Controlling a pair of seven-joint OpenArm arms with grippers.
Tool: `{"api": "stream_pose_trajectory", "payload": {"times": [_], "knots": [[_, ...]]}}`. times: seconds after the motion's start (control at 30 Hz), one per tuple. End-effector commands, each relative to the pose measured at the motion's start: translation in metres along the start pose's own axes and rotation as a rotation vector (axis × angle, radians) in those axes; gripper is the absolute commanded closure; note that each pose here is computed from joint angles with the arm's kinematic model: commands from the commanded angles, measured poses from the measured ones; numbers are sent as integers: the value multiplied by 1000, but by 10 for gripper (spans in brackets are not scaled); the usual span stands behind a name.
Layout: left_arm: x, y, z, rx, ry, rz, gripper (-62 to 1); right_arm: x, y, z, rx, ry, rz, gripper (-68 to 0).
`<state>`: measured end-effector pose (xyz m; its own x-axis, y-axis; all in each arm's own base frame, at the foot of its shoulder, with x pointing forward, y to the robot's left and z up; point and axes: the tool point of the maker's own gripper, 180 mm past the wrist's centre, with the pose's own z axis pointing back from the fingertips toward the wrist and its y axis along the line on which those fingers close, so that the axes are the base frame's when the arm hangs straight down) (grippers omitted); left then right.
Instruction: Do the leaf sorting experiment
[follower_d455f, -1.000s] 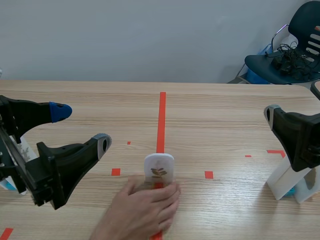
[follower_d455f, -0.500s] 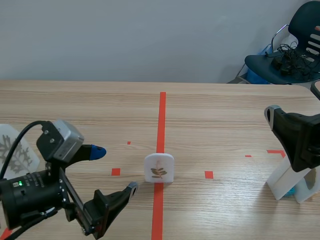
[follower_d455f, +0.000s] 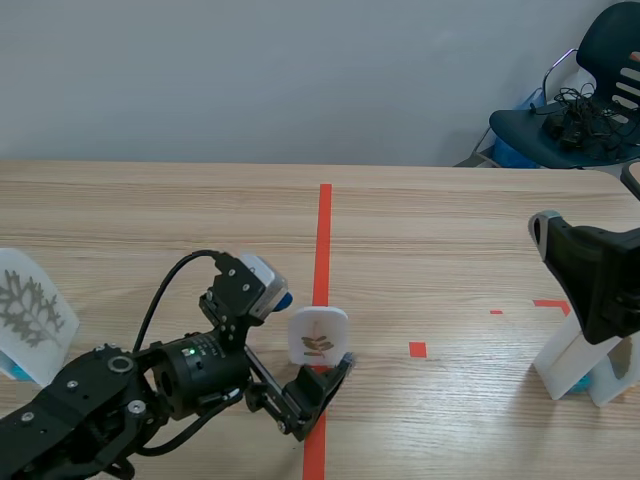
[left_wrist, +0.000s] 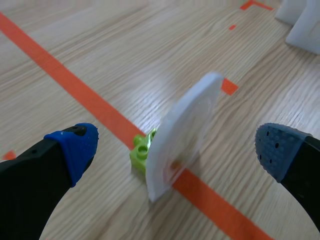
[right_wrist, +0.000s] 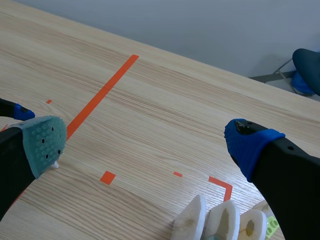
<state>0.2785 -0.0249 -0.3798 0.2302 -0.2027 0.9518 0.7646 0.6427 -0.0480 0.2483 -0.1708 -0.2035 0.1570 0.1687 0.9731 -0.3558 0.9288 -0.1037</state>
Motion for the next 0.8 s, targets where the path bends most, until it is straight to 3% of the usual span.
{"api": "stream_pose_trajectory", "payload": {"times": [0.0,0.07,0.1,0.23,0.33,0.5,0.67,0.77], "knots": [[22,3,-2,9,-63,-13,-623,6,-2,-2,-3,-24,1,-679],[23,0,-4,3,-66,-12,-623,6,-2,-2,-3,-22,1,-679],[22,-1,-4,3,-66,-12,-590,6,-2,-2,-3,-22,1,-679],[22,-1,-4,3,-65,-11,-298,6,-2,-2,-3,-23,1,-679],[22,-1,-4,3,-64,-10,-182,6,-2,-2,-4,-23,-1,-679],[20,-2,-4,-1,-54,-9,-86,6,-2,-2,-4,-23,-1,-679],[28,-4,6,3,-45,-28,-80,6,-2,-2,-4,-23,-1,-679],[40,1,24,39,-68,0,-80,6,-2,-2,-4,-23,-1,-679]]}}
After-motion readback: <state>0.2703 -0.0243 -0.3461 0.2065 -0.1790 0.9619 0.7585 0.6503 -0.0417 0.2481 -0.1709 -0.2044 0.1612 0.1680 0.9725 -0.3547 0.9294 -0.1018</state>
